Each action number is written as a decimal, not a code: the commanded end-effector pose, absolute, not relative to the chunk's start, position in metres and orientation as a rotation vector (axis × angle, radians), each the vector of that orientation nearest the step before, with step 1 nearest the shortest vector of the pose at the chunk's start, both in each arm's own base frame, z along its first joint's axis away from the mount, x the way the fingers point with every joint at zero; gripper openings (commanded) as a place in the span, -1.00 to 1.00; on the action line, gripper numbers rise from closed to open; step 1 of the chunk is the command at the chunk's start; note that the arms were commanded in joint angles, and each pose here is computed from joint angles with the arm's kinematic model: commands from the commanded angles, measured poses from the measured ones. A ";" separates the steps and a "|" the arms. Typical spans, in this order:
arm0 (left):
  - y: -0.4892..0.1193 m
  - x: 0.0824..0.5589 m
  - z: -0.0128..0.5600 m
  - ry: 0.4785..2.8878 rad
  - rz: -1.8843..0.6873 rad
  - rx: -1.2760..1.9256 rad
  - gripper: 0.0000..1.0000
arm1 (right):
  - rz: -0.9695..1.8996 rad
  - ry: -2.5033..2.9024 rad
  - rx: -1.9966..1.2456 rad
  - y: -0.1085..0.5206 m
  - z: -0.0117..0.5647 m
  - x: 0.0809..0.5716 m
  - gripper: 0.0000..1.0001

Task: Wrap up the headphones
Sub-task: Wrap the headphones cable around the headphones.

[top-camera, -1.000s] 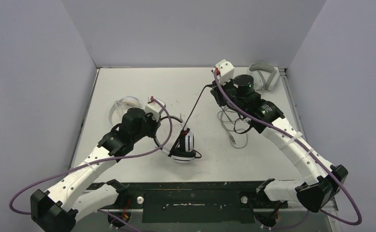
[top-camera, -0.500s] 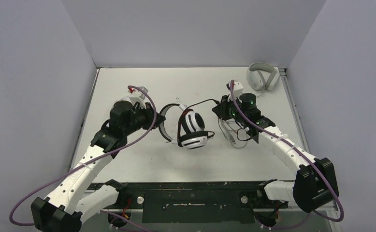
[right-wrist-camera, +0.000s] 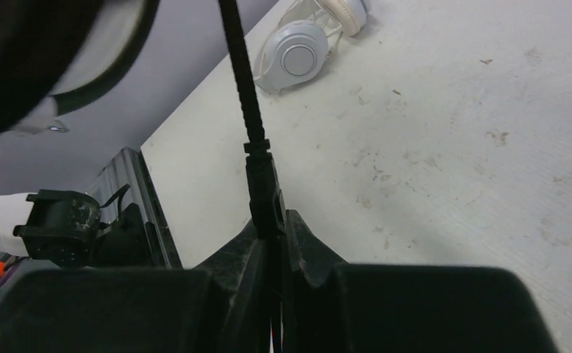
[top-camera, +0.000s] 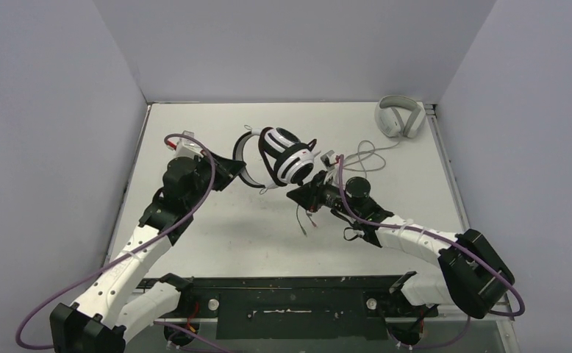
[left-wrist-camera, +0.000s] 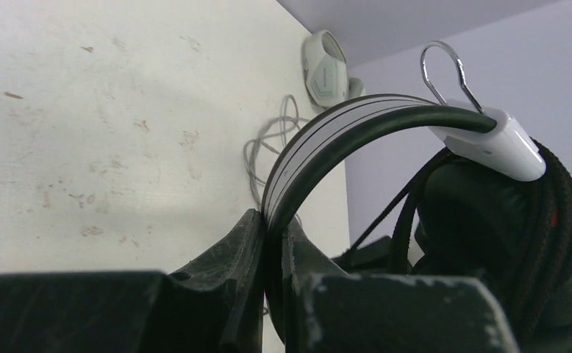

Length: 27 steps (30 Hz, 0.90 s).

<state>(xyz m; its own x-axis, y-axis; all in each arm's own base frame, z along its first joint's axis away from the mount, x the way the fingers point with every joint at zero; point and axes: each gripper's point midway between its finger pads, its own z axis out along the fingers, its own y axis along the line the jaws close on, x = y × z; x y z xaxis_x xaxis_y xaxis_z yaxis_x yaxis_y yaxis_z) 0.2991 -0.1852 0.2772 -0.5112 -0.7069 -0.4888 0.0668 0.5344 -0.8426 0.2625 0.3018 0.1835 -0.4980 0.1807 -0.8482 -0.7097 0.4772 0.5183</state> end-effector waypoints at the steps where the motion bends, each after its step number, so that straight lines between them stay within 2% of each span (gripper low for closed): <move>1: -0.154 0.316 0.352 1.487 -1.133 -0.693 -1.00 | 1.254 1.663 -0.404 0.316 0.206 0.250 -0.97; 8: -0.157 0.326 0.331 1.503 -1.113 -0.709 -1.00 | 1.342 1.612 -0.436 0.349 0.227 0.216 -0.83; 11: -0.158 0.328 0.324 1.522 -1.106 -0.712 -1.00 | 1.356 1.595 -0.417 0.353 0.234 0.210 -0.71; 18: -0.158 0.328 0.326 1.523 -1.095 -0.700 -1.00 | 1.382 1.533 -0.358 0.352 0.246 0.212 -0.76; 27: -0.143 0.331 0.313 1.567 -0.917 -0.659 -1.00 | 1.504 1.493 -0.432 0.372 0.274 0.201 -0.76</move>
<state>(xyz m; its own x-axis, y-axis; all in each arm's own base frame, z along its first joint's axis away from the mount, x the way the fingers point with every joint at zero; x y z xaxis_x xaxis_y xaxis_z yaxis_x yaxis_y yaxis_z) 0.3238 -0.1513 0.2549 -0.3224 -0.7958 -0.5125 -0.0483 0.5546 -0.8307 0.2082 0.3619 0.2249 -0.5283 0.3024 -0.7934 -0.7368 0.3011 0.6054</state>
